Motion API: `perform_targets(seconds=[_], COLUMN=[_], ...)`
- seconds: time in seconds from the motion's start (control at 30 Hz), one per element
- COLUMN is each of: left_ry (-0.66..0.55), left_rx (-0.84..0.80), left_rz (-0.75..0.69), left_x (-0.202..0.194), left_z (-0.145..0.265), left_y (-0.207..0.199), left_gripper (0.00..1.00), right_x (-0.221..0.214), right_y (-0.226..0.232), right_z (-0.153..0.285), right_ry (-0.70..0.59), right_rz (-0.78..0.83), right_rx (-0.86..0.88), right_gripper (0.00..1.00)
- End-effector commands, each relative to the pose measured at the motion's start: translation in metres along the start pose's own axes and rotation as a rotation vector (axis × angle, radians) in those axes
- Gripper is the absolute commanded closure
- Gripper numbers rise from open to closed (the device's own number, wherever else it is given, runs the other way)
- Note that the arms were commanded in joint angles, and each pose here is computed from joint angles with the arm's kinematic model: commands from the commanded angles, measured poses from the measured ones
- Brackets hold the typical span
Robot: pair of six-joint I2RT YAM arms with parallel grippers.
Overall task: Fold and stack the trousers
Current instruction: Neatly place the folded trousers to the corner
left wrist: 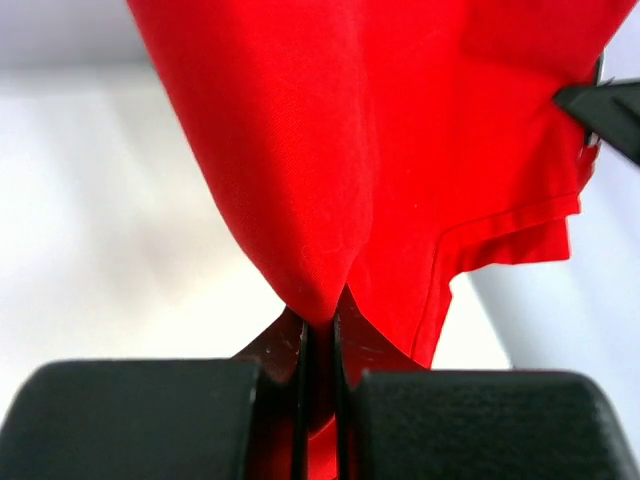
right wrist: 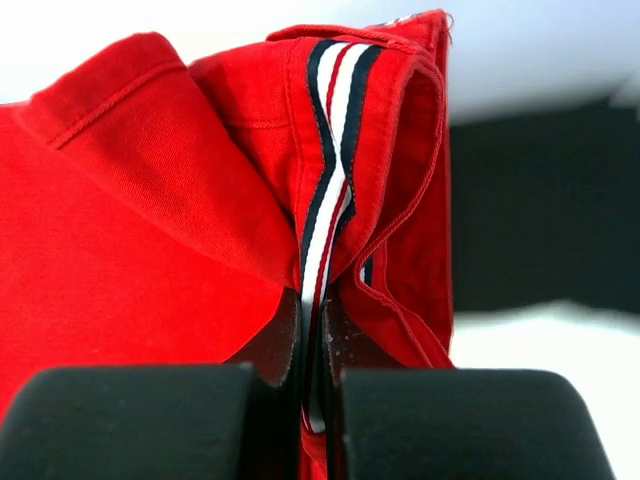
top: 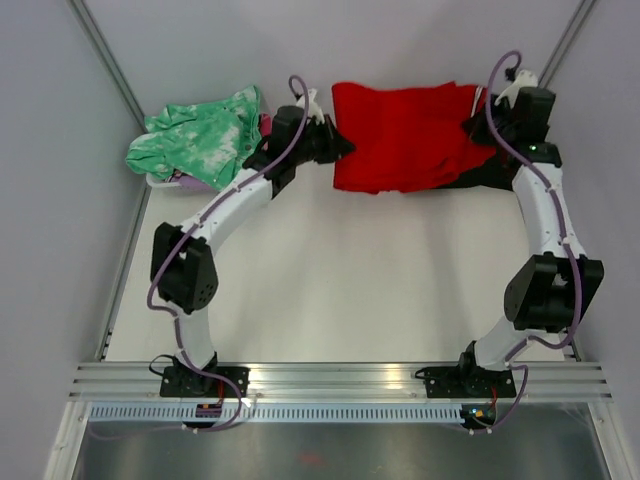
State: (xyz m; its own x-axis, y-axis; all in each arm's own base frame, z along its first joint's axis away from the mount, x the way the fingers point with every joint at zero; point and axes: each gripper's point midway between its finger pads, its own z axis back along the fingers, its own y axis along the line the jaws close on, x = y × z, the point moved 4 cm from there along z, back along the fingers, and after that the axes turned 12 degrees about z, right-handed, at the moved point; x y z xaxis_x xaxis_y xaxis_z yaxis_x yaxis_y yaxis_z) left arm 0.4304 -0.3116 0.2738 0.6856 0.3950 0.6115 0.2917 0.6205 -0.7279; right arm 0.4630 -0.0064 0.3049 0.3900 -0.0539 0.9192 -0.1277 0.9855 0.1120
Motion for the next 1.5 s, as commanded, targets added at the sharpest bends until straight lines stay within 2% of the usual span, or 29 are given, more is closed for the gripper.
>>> perform_targets(seconds=[0.0,0.03,0.07,0.13,0.17,0.27,0.3,0.37,0.4,0.47,0.5,0.73,1.0,1.17,1.2,1.27,1.3,1.33,1.37,1.4,1.47], left_ry=[-0.090,-0.080,-0.056,-0.139,-0.175,-0.284,-0.275,-0.322,-0.323,-0.380,-0.394,-0.506,-0.613,-0.605,-0.592,-0.573,-0.547,-0.531,-0.522,-0.516,-0.482], left_rx=[-0.101,-0.105,-0.074,-0.143,-0.139,-0.193,-0.176,-0.202,-0.196,-0.231,-0.200,-0.193,-0.258,-0.219,-0.199,-0.184,-0.192,-0.190,-0.188,-0.197,-0.178], left_rz=[-0.020,-0.011,0.013,0.028,0.038,0.083,0.136,0.171,0.199,0.204,0.216,0.322,0.368,0.374,0.371,0.351,0.335,0.300,0.269,0.241,0.169], left_x=[0.027,0.024,0.011,0.028,0.025,0.032,0.020,0.026,0.016,0.022,0.013,0.006,0.016,0.001,-0.003,-0.002,-0.001,0.001,0.007,0.022,0.033], left_z=[-0.052,-0.065,-0.094,-0.110,-0.129,-0.150,-0.167,-0.176,-0.188,-0.193,-0.205,-0.227,-0.222,-0.230,-0.233,-0.234,-0.232,-0.230,-0.226,-0.214,-0.200], left_y=[-0.036,-0.037,-0.017,-0.037,-0.027,-0.031,-0.013,-0.013,0.000,-0.005,0.011,0.041,0.023,0.034,0.038,0.043,0.039,0.036,0.033,0.015,0.007], left_gripper=[0.98,0.98,0.98,0.98,0.98,0.98,0.98,0.98,0.98,0.98,0.98,0.98,0.98,0.95,0.72,0.28,0.01,0.00,0.00,0.00,0.00], right_x=[0.044,0.048,0.050,0.050,0.037,0.043,0.041,0.020,0.033,0.029,0.032,0.016,0.020,0.005,0.002,0.002,0.007,0.019,0.026,0.041,0.060], right_y=[-0.053,-0.073,-0.083,-0.115,-0.126,-0.151,-0.163,-0.185,-0.192,-0.208,-0.212,-0.240,-0.265,-0.272,-0.271,-0.268,-0.263,-0.259,-0.254,-0.245,-0.235], right_z=[-0.011,-0.010,-0.014,-0.026,-0.042,-0.056,-0.070,-0.092,-0.091,-0.096,-0.096,-0.096,-0.096,-0.103,-0.105,-0.104,-0.103,-0.097,-0.092,-0.084,-0.069], right_ry=[-0.107,-0.121,-0.127,-0.134,-0.108,-0.135,-0.134,-0.090,-0.117,-0.125,-0.144,-0.154,-0.197,-0.175,-0.168,-0.169,-0.174,-0.195,-0.197,-0.215,-0.236], right_rz=[0.010,-0.001,-0.004,-0.010,-0.017,-0.003,-0.005,-0.039,-0.028,-0.034,-0.029,-0.052,-0.062,-0.084,-0.086,-0.096,-0.092,-0.085,-0.074,-0.057,-0.034], right_rx=[-0.059,-0.084,-0.091,-0.129,-0.117,-0.115,-0.123,-0.138,-0.162,-0.185,-0.193,-0.255,-0.304,-0.315,-0.304,-0.289,-0.267,-0.267,-0.262,-0.258,-0.259], right_gripper=[1.00,1.00,1.00,1.00,1.00,1.00,1.00,1.00,1.00,1.00,1.00,1.00,1.00,1.00,0.88,0.55,0.26,0.15,0.09,0.05,0.02])
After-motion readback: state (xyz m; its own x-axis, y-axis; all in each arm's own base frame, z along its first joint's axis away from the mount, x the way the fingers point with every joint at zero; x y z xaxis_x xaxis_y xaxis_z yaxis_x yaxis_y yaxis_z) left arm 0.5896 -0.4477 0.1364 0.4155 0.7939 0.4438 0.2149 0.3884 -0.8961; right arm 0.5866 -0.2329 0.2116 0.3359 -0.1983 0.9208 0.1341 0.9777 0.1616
